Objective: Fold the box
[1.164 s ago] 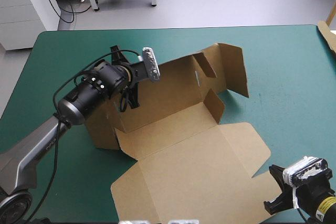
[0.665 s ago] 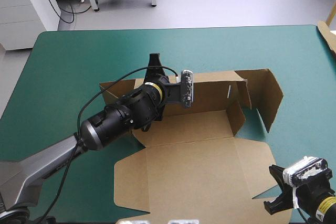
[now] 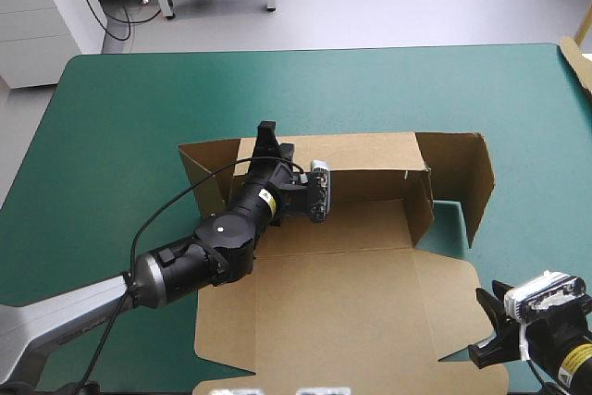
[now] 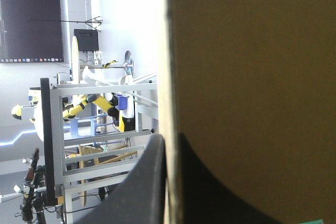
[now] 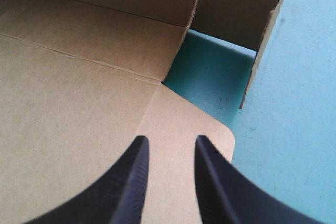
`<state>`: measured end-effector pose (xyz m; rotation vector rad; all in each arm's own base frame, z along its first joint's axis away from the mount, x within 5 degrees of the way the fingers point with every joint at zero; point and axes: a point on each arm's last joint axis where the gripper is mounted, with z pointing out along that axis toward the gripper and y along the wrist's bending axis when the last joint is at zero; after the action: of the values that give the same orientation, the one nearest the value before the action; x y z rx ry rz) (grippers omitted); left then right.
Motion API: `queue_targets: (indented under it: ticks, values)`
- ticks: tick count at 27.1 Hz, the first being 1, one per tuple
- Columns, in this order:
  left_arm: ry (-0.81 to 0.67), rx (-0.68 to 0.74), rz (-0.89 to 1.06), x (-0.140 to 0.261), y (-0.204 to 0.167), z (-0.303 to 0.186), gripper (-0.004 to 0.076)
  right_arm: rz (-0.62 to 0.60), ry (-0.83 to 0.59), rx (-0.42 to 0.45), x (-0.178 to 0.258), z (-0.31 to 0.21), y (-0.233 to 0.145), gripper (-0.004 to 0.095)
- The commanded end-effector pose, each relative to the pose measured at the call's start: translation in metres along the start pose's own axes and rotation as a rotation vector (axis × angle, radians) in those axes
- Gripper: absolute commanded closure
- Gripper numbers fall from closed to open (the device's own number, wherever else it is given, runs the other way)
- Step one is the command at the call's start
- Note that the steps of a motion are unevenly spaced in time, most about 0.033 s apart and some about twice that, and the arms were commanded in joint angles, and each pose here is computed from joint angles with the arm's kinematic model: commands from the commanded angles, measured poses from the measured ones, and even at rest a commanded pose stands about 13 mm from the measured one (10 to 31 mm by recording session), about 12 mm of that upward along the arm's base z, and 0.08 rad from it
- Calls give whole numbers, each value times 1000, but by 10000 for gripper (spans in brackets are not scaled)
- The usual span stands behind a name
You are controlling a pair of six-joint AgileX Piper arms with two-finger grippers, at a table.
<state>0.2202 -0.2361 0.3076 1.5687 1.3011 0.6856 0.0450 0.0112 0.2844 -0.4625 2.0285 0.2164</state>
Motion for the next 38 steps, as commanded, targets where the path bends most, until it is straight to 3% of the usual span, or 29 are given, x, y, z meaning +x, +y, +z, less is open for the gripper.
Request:
queue_targets:
  ticks: [1, 2, 8, 20, 31, 38]
  values:
    - [-14, -56, -57, 0, 14, -12, 731, -19, -74, -3, -12, -2, 0, 430]
    - [-15, -56, -59, 0, 14, -12, 731, -19, -74, -3, -12, -2, 0, 390]
    - [-32, -52, -59, -1, 14, -12, 731, -19, -79, -1, -13, -2, 0, 393]
    - [-62, -49, -52, -4, 14, -12, 731, 120, -194, 47, -53, -49, -12, 393]
    - [-108, -35, -56, -8, 13, -12, 731, 149, -101, 198, -124, -61, -23, 394]
    - [-108, -34, -58, -8, 13, -12, 731, 105, -62, 229, -186, -48, -20, 394]
